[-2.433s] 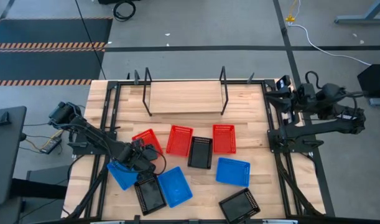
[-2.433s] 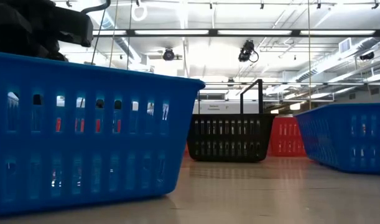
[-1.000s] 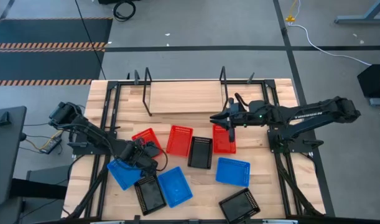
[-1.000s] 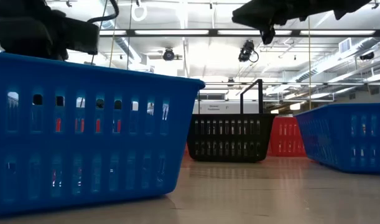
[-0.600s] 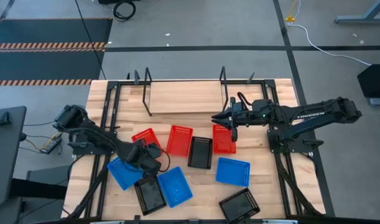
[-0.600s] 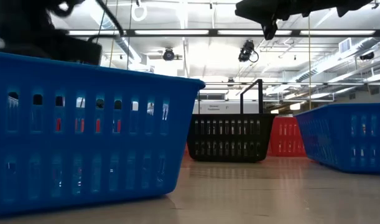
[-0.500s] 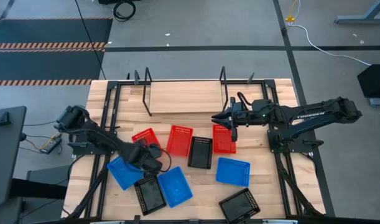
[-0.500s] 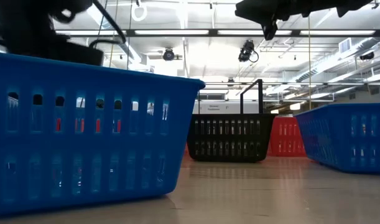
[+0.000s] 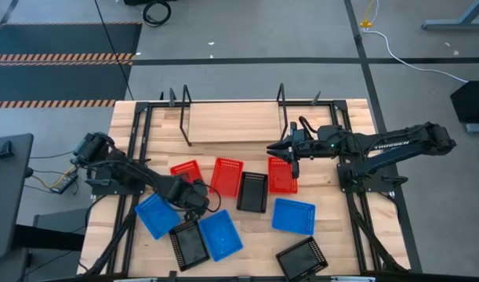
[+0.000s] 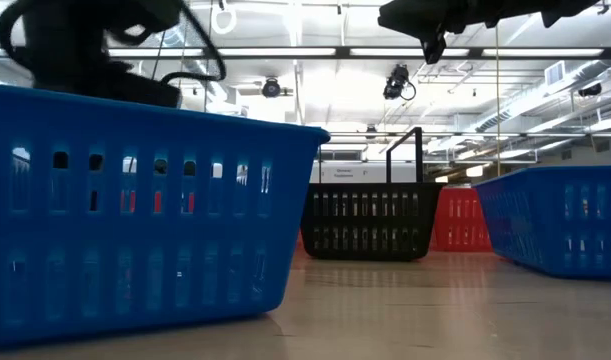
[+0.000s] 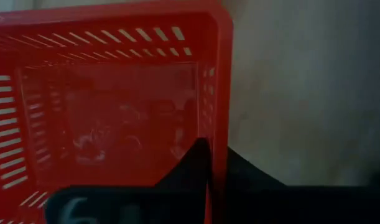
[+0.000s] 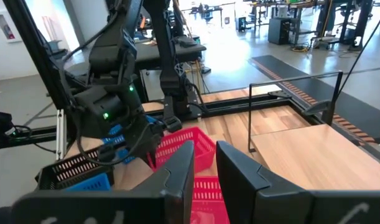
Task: Stack baskets on shelf by color
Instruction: Put the left red bin on the shelf
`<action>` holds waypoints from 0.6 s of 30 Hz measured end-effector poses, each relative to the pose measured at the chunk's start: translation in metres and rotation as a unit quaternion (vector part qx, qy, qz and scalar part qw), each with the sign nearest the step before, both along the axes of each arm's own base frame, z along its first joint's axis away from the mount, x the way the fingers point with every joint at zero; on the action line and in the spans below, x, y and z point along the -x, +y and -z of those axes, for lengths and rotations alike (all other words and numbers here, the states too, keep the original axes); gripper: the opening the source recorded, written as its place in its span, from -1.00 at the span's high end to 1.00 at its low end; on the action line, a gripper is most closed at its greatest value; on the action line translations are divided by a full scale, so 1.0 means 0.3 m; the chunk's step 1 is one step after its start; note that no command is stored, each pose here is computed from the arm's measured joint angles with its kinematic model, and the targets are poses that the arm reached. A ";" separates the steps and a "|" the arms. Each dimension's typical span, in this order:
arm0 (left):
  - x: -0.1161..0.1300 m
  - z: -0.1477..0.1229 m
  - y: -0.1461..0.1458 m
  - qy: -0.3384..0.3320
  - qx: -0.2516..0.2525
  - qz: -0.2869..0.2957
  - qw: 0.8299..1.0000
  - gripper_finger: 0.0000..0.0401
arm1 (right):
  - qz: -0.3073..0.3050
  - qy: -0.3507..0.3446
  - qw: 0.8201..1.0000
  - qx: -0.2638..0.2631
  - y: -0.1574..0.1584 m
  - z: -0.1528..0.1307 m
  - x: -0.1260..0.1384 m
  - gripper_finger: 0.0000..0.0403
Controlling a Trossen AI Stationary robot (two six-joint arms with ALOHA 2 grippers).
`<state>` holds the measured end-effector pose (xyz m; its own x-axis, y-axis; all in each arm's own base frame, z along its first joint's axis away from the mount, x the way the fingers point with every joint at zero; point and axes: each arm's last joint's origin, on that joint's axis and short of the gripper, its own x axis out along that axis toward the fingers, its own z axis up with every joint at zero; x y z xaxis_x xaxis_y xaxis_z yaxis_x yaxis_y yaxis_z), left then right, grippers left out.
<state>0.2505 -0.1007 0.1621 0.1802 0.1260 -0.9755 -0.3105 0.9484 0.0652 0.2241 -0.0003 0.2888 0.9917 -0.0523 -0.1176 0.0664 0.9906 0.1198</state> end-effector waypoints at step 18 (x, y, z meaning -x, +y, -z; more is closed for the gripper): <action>-0.143 -0.398 0.129 -0.007 -0.136 0.120 0.983 0.97 | -0.002 0.001 1.000 0.015 0.000 0.000 0.000 0.63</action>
